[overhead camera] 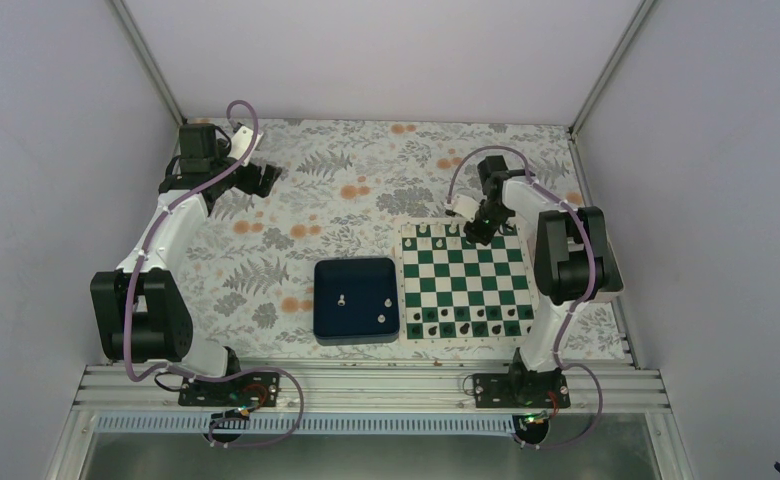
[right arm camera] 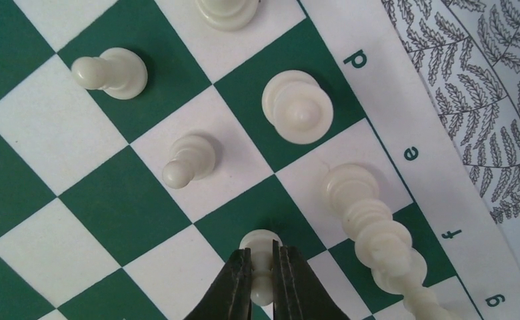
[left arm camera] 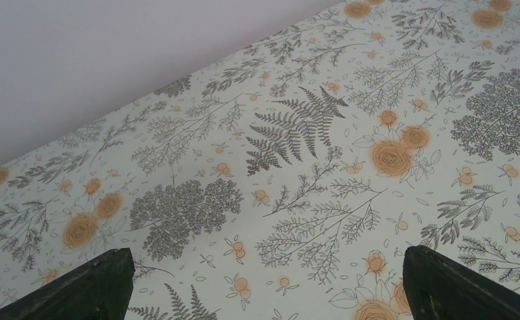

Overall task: Set up the chess pieces on the board
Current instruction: Place the chess piece on the chessboard.

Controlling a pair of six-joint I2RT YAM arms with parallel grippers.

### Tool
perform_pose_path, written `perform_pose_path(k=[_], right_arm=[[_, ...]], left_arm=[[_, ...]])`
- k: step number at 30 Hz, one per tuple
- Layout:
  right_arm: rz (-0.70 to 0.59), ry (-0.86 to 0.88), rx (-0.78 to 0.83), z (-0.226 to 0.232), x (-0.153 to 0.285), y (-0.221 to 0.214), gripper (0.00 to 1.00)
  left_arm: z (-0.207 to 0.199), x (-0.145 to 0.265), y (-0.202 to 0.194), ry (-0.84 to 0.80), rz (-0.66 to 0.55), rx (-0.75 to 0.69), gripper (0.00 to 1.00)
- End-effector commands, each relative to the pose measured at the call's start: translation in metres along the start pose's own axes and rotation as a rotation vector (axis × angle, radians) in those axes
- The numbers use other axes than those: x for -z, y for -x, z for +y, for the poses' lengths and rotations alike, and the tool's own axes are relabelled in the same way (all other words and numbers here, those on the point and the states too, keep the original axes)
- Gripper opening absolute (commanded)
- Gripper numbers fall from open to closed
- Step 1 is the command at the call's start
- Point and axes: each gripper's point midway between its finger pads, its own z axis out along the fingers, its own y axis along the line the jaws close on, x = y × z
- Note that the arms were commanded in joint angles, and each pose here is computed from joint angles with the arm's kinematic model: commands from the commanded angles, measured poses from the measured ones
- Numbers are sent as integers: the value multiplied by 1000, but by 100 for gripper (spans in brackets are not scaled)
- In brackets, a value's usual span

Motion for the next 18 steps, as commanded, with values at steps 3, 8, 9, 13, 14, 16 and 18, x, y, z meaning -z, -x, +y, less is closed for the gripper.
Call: perform_pose_path(k=[3, 8, 9, 13, 14, 16, 18], right_arm=[[-18, 13, 3, -4, 2, 5, 13], [-35, 7, 7, -3, 11, 8, 20], [-38, 5, 7, -3, 13, 9, 21], [-41, -7, 8, -3, 25, 10, 24], [-44, -11, 8, -2, 31, 11, 25], [-66, -22, 9, 0, 50, 16, 25], [-86, -27, 32, 11, 71, 27, 28]], left_arm=[[-4, 3, 5, -30, -14, -17, 100], [-5, 3, 5, -31, -14, -17, 100], [-5, 3, 5, -31, -15, -17, 100], [-5, 5, 6, -31, -17, -18, 100], [-5, 5, 7, -30, -18, -18, 100], [-5, 5, 6, -30, -18, -18, 100], [-5, 5, 7, -31, -20, -19, 100]])
